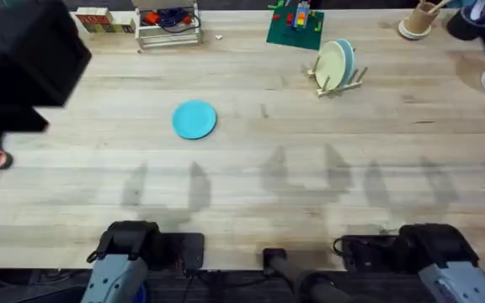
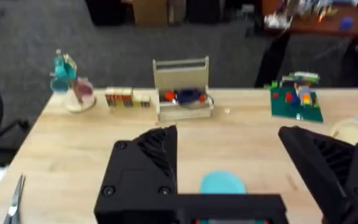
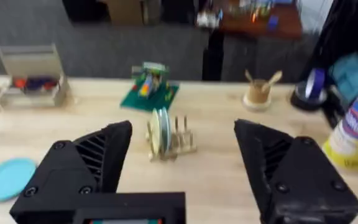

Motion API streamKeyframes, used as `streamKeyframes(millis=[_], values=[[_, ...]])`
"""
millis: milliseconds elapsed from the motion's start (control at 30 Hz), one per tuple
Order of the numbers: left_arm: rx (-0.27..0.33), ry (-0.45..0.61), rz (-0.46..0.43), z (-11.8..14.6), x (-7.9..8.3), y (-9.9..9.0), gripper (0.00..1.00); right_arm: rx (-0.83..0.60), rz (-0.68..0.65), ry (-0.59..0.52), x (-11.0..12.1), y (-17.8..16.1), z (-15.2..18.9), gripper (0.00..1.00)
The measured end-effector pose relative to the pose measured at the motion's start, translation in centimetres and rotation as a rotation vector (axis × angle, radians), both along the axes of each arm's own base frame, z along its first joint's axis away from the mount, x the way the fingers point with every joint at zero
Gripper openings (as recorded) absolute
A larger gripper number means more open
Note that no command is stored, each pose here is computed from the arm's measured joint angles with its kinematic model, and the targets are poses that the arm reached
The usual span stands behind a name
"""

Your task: Pick up the plates from the table one by one and place each into a slot on the dish rack.

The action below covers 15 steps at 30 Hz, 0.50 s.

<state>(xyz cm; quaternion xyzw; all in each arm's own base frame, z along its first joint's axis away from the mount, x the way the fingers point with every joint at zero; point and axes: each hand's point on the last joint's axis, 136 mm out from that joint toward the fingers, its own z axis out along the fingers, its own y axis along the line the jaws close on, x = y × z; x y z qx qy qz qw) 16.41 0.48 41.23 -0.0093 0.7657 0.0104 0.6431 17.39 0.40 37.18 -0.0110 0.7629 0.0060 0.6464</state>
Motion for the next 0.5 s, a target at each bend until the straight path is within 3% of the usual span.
streamKeyframes(millis=[167, 500], values=[[-0.001, 0.18, -0.001, 0.1, 0.7, 0.0, 0.993, -0.001, 0.0, 0.192, 1.3, 0.0, 0.1, 0.992], [-0.033, 0.522, -0.016, -2.4, 2.7, -0.4, 0.994, -0.002, 0.0, 0.484, 2.4, 0.0, 0.8, 0.992]])
